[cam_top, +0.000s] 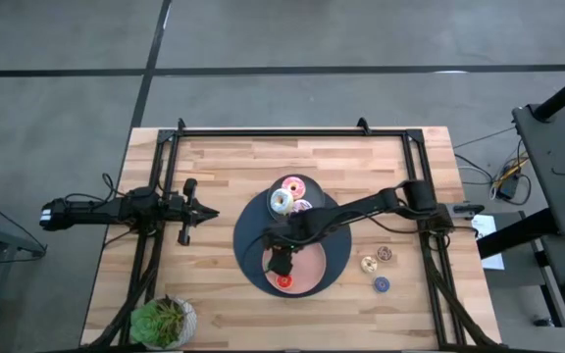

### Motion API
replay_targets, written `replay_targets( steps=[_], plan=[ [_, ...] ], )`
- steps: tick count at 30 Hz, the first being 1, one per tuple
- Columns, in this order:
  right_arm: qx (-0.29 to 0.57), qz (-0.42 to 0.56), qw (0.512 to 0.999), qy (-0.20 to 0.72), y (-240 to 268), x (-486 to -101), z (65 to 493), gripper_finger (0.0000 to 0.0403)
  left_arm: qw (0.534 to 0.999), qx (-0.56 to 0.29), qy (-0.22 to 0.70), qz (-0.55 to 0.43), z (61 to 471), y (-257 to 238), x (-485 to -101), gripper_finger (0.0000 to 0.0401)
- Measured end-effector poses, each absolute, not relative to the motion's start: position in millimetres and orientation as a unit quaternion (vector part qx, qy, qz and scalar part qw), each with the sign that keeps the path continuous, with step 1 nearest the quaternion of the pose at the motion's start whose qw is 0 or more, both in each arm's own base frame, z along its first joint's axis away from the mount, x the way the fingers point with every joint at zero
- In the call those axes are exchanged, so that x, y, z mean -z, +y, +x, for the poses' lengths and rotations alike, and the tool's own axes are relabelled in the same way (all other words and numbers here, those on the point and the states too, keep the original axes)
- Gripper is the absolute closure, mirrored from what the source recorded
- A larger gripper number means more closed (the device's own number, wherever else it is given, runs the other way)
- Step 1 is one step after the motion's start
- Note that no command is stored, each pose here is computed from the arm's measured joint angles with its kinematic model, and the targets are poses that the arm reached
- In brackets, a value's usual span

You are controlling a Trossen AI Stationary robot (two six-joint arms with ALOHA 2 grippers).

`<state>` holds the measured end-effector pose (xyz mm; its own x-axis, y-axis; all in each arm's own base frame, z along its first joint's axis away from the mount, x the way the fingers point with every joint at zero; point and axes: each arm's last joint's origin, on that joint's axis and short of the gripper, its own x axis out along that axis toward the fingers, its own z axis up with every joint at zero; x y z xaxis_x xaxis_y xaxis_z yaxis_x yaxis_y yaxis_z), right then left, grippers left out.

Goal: Pick & Place donuts
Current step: Put the small orange doughnut into the pink plate

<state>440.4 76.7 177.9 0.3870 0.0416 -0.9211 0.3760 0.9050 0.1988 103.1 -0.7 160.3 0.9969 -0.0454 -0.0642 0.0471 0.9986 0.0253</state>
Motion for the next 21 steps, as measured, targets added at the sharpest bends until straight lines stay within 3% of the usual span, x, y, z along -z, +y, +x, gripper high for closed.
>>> replay_targets(
  steps=[21],
  plan=[
    [0.113,0.174,0.806,0.554,75.4,-165.4,442.0,0.0179,0.999,0.023,0.032,0.014,103.1,-0.7,-160.3,0.0401]
  ],
)
